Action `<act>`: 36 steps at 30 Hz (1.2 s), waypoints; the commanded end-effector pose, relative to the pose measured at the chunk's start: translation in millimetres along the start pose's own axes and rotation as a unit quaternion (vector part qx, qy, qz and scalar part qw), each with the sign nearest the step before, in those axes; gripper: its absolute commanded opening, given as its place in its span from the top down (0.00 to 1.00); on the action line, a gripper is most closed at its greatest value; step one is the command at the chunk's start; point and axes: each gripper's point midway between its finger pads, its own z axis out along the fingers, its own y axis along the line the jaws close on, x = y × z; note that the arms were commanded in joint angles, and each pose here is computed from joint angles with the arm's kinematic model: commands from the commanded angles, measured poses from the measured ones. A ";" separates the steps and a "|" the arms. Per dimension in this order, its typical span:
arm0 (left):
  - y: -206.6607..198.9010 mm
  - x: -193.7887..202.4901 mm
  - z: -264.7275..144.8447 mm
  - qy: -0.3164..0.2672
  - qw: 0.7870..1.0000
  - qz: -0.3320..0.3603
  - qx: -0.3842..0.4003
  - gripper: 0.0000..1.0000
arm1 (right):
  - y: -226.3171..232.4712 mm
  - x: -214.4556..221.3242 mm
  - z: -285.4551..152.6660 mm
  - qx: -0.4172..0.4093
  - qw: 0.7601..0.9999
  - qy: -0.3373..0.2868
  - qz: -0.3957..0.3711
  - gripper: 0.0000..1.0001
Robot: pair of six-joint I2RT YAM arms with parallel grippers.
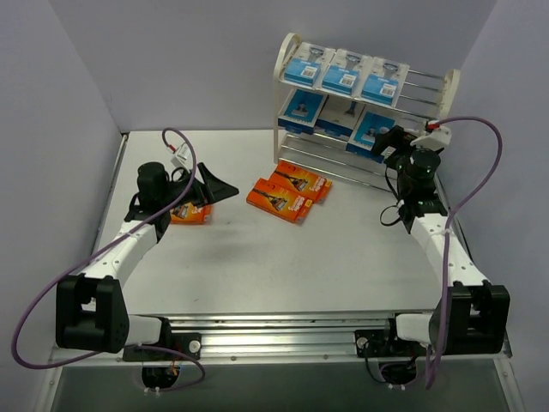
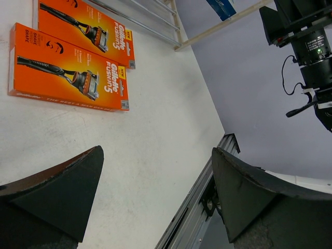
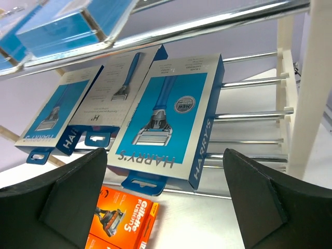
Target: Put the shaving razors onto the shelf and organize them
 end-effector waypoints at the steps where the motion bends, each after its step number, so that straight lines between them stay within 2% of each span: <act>1: -11.6 -13.2 -5.8 -0.020 0.999 0.035 0.016 0.06 | 5.7 -6.6 -14.9 0.004 1.000 -0.003 -0.016 0.11; 7: -9.6 -13.6 -6.2 -0.021 0.999 0.032 0.015 0.06 | 9.0 0.1 -34.1 0.000 1.000 0.019 -0.008 0.14; 13: -8.5 -14.3 -6.8 -0.021 0.999 0.030 0.014 0.06 | 13.3 20.6 -33.5 -0.004 0.997 0.075 0.009 0.17; 19: -8.4 -14.9 -7.4 -0.021 0.999 0.030 0.015 0.06 | 31.0 46.3 -29.4 -0.046 0.989 0.136 0.040 0.19; 25: -8.1 -15.6 -8.0 -0.023 0.999 0.028 0.017 0.06 | 36.7 53.1 -18.4 -0.061 0.985 0.147 0.062 0.19; 36: -5.4 -17.7 -8.0 -0.024 0.999 0.018 0.022 0.06 | 41.3 47.6 -1.0 -0.070 0.987 0.131 0.065 0.19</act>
